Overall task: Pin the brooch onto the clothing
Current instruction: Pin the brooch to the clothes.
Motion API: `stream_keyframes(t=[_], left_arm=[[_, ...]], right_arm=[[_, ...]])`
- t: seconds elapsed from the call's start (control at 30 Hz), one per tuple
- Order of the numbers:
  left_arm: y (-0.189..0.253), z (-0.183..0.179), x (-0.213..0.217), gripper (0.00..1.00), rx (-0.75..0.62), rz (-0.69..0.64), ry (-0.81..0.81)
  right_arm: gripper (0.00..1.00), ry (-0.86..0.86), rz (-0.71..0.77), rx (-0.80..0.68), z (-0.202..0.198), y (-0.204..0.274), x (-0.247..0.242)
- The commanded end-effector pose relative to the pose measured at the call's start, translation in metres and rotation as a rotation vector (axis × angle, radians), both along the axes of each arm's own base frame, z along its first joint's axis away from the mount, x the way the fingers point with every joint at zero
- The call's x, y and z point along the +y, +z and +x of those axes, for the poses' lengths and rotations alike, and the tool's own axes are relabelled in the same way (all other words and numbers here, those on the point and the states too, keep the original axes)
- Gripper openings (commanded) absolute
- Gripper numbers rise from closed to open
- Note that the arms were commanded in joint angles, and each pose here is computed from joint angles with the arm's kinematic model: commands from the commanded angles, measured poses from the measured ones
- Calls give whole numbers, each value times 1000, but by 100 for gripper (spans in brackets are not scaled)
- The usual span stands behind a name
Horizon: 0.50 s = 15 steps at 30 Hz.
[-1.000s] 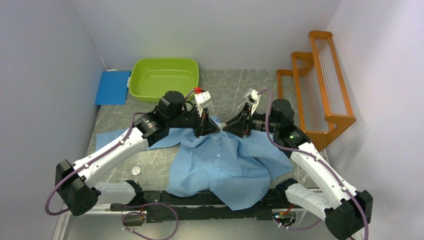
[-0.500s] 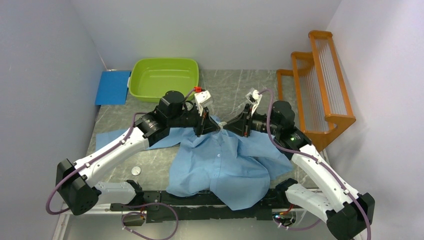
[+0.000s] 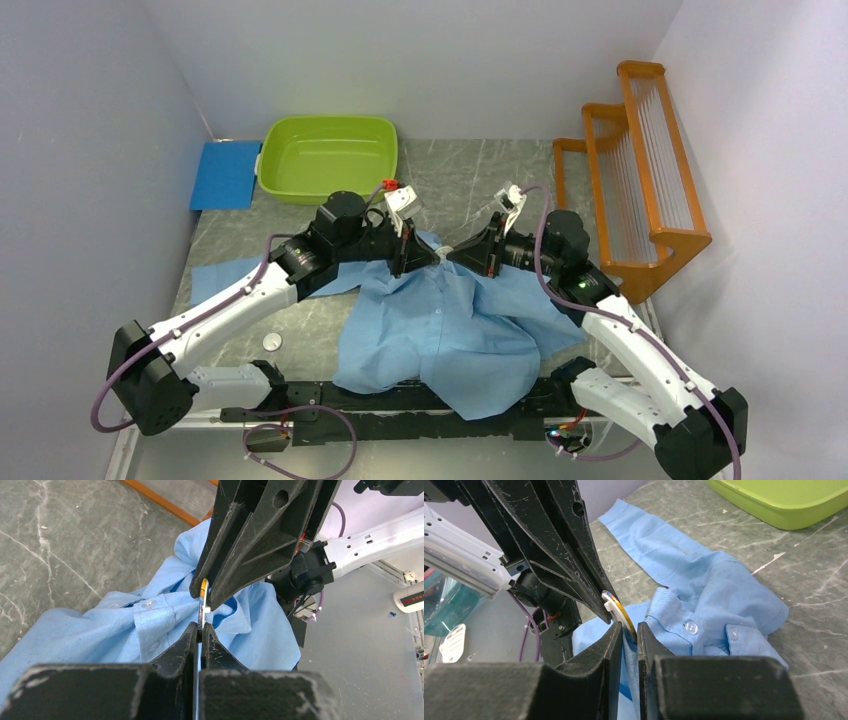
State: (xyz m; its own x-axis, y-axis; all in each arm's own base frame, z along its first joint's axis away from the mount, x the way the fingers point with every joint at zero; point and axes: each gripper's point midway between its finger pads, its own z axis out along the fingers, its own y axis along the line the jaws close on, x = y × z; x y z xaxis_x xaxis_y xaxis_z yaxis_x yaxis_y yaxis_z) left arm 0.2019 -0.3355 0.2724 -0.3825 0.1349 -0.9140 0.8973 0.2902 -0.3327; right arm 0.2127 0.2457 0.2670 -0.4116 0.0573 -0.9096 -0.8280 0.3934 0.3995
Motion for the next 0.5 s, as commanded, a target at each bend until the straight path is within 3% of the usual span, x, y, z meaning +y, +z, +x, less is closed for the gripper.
stream_keyframes(t=[0.0,0.33,0.47], left_arm=[[29,-19,-1,3,-33,-88,-47],[27,-12,4,2,-29,-75,8],[30,-13,5,3,-37,-83,6]], right_arm=[[5,-107,59,-117,20,25,-8],[9,-79,91,-149,11,31,-8],[23,-74,72,-156,11,30,-8]])
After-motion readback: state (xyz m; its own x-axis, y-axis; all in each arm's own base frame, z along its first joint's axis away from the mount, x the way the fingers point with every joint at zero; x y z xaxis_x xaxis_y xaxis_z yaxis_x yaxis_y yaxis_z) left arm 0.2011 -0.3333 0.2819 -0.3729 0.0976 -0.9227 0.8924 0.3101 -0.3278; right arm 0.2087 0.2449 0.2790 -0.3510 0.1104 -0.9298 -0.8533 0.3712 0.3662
